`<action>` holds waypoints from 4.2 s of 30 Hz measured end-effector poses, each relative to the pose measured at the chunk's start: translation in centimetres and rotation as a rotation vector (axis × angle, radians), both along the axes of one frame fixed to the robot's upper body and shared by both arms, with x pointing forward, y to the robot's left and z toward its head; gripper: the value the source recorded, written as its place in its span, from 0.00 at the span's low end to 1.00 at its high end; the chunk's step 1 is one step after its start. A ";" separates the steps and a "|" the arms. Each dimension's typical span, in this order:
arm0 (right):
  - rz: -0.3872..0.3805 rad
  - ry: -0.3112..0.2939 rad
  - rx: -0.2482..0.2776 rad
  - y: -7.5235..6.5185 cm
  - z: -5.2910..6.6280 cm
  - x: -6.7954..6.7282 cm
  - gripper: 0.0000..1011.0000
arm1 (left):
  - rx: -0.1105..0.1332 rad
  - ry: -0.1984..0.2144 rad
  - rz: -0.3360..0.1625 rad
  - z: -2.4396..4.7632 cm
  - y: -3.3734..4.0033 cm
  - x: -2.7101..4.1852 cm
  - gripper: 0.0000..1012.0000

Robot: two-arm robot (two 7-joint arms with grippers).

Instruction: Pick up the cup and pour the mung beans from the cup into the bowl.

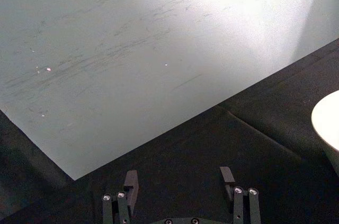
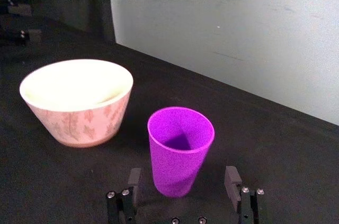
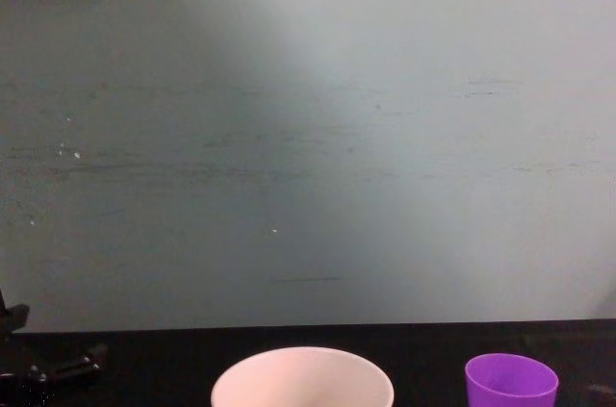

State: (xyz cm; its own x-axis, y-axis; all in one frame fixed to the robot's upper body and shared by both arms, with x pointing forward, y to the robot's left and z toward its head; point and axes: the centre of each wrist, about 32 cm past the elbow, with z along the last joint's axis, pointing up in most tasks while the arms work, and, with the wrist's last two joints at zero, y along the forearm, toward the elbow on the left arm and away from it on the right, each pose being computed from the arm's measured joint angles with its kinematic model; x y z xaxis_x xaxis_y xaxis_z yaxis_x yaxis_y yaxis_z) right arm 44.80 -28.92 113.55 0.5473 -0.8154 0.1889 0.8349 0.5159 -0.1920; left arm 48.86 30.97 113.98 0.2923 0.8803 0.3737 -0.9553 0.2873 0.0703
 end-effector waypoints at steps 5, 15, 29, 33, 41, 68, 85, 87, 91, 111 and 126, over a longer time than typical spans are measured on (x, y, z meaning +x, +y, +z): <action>0.024 0.023 0.029 0.4 0.1 1.7 0.99 | 0.000 0.000 0.000 0.00 0.00 0.00 0.99; 0.042 0.033 0.036 1.1 0.4 3.4 0.99 | 0.000 0.000 0.000 0.00 0.00 0.00 0.99; 0.058 0.039 0.033 1.6 0.4 4.2 0.99 | 0.000 0.000 0.000 0.00 0.00 0.00 0.99; 0.060 0.041 0.035 1.7 0.3 4.3 0.99 | 0.000 0.000 0.000 0.00 0.00 0.00 0.99; 0.063 0.042 0.041 1.7 0.2 4.5 0.99 | 0.000 0.000 0.000 0.00 0.00 0.00 0.99; 0.043 0.020 0.104 1.5 0.6 3.7 0.71 | 0.000 0.000 0.000 0.00 0.00 0.00 0.99; 0.053 0.055 0.196 1.1 6.1 4.9 0.71 | 0.000 0.000 0.000 0.00 0.00 0.00 0.99; 0.057 0.060 0.196 1.0 6.9 5.1 0.71 | 0.000 0.000 0.000 0.00 0.00 0.00 0.99; 0.064 0.069 0.192 1.1 7.6 5.3 0.71 | 0.000 0.000 0.000 0.00 0.00 0.00 0.99; 0.065 0.074 0.190 1.1 7.7 5.3 0.71 | 0.000 0.000 0.000 0.00 0.00 0.00 0.99; 0.063 0.072 0.191 1.1 7.7 5.3 0.71 | 0.000 0.000 0.000 0.00 0.00 0.00 0.99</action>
State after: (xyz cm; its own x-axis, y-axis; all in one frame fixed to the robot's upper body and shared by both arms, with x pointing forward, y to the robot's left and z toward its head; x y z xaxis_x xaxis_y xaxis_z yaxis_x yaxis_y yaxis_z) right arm 50.13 -27.80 121.24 0.6050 -0.7962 -0.0075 0.7873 0.5996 -0.1439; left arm 48.86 30.97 113.98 0.2922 0.8803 0.3737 -0.9553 0.2873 0.0702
